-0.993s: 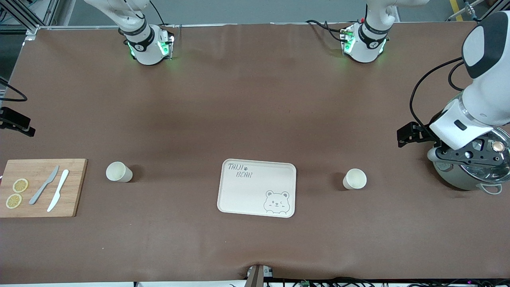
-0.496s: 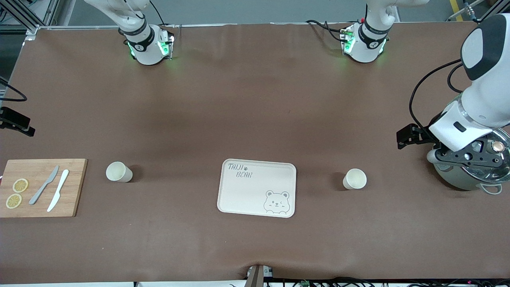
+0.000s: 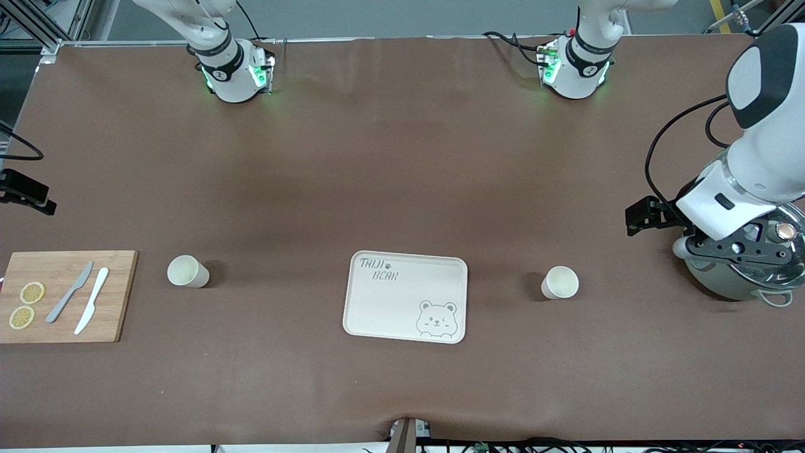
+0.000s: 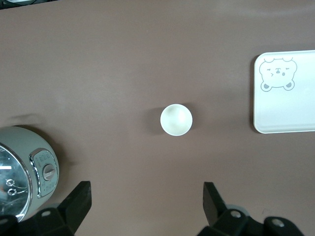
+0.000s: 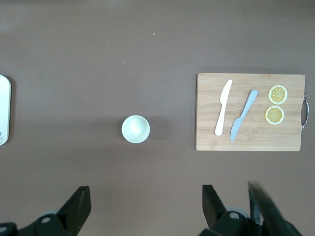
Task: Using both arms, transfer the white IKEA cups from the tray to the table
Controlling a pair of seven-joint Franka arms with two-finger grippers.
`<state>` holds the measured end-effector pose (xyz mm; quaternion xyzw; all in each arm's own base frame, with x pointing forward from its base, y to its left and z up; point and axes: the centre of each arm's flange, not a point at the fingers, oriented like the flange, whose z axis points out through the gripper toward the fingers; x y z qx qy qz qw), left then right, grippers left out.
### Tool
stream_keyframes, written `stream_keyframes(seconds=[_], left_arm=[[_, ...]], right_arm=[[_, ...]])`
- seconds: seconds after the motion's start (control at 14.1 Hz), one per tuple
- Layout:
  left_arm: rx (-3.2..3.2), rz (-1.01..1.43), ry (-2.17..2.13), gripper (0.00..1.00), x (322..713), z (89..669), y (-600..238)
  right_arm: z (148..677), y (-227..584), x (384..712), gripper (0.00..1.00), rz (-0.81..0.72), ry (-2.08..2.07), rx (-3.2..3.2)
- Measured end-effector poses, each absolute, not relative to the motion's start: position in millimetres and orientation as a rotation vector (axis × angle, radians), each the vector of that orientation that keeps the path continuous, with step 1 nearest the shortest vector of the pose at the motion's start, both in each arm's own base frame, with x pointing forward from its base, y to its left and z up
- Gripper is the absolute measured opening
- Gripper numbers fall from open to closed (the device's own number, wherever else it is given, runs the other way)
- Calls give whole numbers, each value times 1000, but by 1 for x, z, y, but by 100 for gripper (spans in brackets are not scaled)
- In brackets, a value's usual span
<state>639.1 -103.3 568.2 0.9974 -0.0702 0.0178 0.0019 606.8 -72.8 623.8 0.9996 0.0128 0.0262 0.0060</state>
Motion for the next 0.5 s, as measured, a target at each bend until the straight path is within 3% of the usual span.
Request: stream_keyframes(seconds=[0.5], left_arm=[[3128,60,-230,100,640,567,-107]], right_arm=[[620,-72,608,100,68,41,3130]])
